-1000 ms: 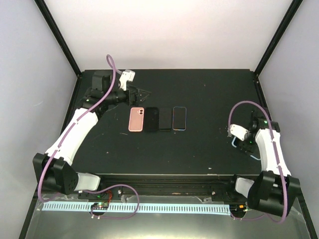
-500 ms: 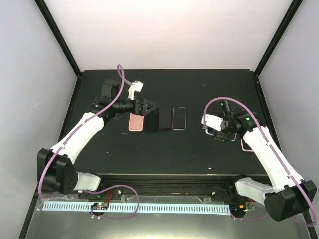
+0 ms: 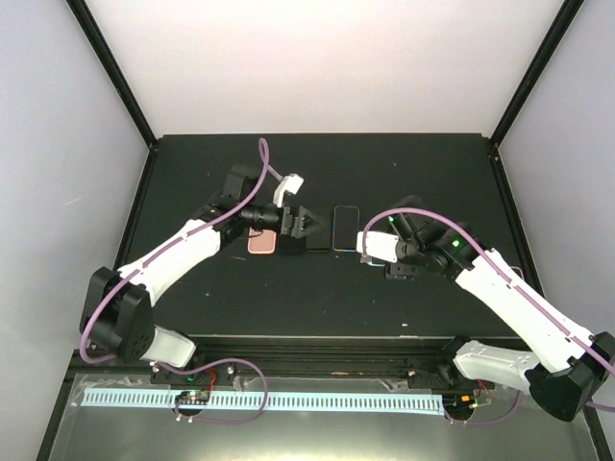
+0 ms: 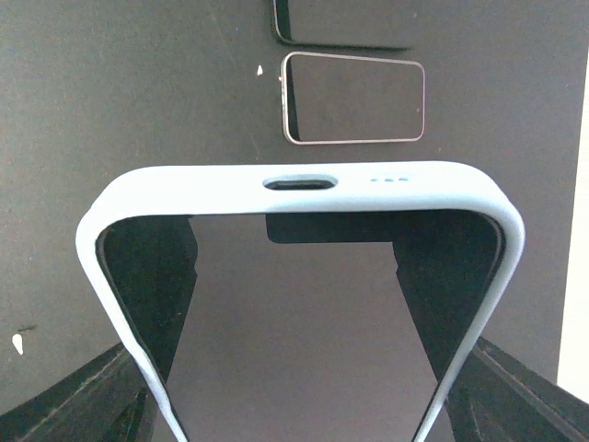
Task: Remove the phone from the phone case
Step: Pick up the phone at the center of the board.
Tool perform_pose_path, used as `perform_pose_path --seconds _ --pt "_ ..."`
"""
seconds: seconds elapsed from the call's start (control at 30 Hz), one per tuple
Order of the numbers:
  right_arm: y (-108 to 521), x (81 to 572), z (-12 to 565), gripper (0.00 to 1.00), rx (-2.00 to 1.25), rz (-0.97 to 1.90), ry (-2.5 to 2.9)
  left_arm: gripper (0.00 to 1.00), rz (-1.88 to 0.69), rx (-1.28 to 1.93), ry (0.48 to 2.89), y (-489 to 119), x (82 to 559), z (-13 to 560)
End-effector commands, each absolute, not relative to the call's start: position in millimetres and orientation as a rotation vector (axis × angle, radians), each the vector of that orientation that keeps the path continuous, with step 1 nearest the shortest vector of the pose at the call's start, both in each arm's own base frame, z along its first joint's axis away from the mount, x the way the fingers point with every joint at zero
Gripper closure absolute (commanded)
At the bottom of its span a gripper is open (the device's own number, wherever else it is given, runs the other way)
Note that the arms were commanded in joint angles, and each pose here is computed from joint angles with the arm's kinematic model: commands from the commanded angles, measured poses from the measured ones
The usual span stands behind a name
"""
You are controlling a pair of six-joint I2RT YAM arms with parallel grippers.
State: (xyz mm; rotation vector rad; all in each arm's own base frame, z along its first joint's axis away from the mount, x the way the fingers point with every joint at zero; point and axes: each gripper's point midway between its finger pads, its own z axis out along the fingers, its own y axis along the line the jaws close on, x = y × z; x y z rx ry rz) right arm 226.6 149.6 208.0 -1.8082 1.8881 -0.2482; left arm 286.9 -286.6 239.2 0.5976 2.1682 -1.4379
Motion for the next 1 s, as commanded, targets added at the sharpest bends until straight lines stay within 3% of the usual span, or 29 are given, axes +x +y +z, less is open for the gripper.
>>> perform_pose_path --seconds 0.0,0.67,0.97 --pt "167.7 237.5 231.5 0.40 -1.737 -0.313 1.801 0.12 -1.563 0.691 2.106 -309.0 269.4 250.7" --pt "200.9 230.5 232.8 0.40 -1.826 -0.318 1.696 0.32 -1.827 0.889 2.093 -364.5 222.3 245.2" --pt "205.5 235.7 232.9 0.40 -1.833 -0.388 1.667 0.53 -1.831 0.901 2.134 -374.6 218.0 234.9"
